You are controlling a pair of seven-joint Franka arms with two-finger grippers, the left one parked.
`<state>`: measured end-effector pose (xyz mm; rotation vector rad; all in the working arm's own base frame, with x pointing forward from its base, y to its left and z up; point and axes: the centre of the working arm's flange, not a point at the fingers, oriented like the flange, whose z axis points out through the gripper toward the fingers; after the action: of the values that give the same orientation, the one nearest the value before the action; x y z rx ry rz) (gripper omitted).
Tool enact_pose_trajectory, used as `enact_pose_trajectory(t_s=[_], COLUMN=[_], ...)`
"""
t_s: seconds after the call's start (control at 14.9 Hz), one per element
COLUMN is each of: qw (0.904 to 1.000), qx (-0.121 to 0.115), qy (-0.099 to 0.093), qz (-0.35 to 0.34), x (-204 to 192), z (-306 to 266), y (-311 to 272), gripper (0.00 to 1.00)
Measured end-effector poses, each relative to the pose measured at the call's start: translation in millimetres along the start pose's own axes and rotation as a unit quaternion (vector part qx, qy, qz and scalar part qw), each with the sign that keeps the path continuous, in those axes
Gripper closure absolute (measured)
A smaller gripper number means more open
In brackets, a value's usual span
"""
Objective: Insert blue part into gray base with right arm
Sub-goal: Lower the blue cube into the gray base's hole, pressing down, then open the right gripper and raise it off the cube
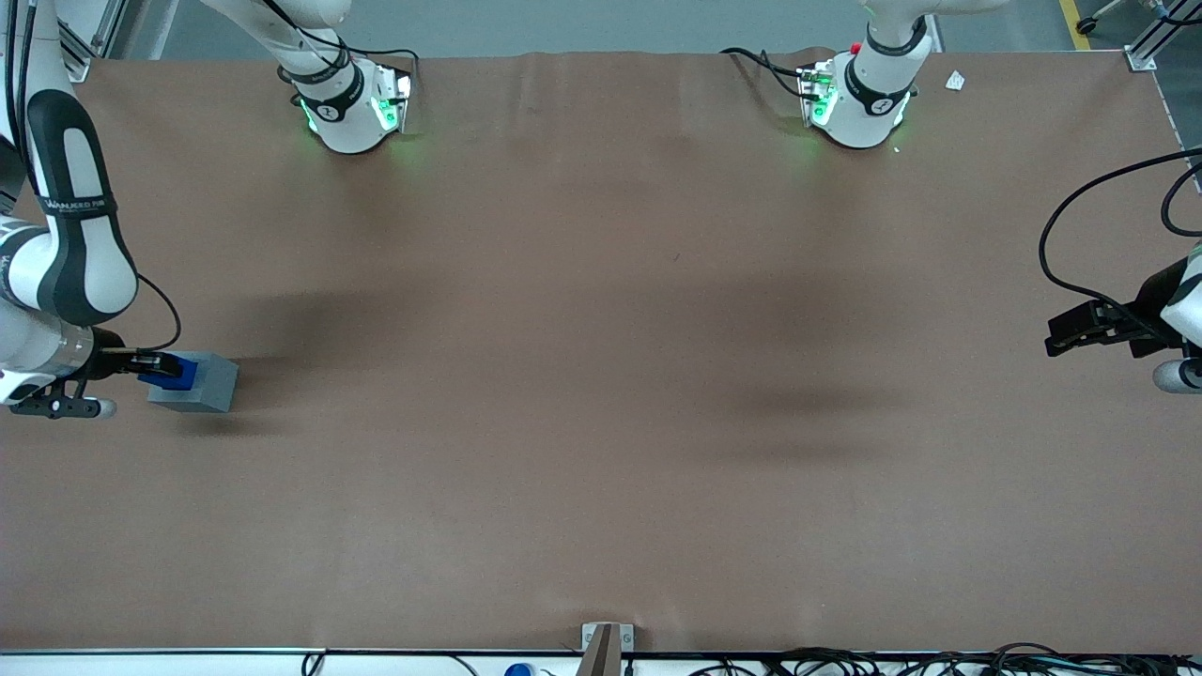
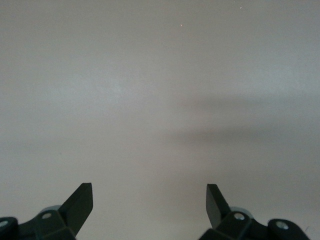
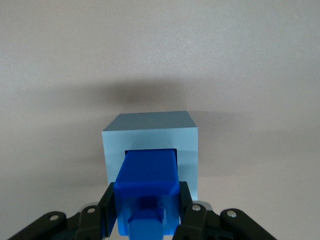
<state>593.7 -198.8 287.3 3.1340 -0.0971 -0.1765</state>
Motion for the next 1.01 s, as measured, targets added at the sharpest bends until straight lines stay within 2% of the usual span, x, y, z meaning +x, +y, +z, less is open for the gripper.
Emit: enact_pose_trajectory(t_s=[0.13,0.4,0.6,1.01], qw=[1.0,1.0,1.0,0.9987], qx=[0.0,0.001,0.0,-0.004], qy=[0.0,0.002,0.008,0.046], qz=[0.0,0.0,-0.004,-0.02], x=[0.0,0.9,4.0,1.0], z=[0.0,-1.2,-8.1,-78.5], y=[0.0,-1.0,-4.8,-26.5], gripper=[0.35,0.29,0.02,0.0])
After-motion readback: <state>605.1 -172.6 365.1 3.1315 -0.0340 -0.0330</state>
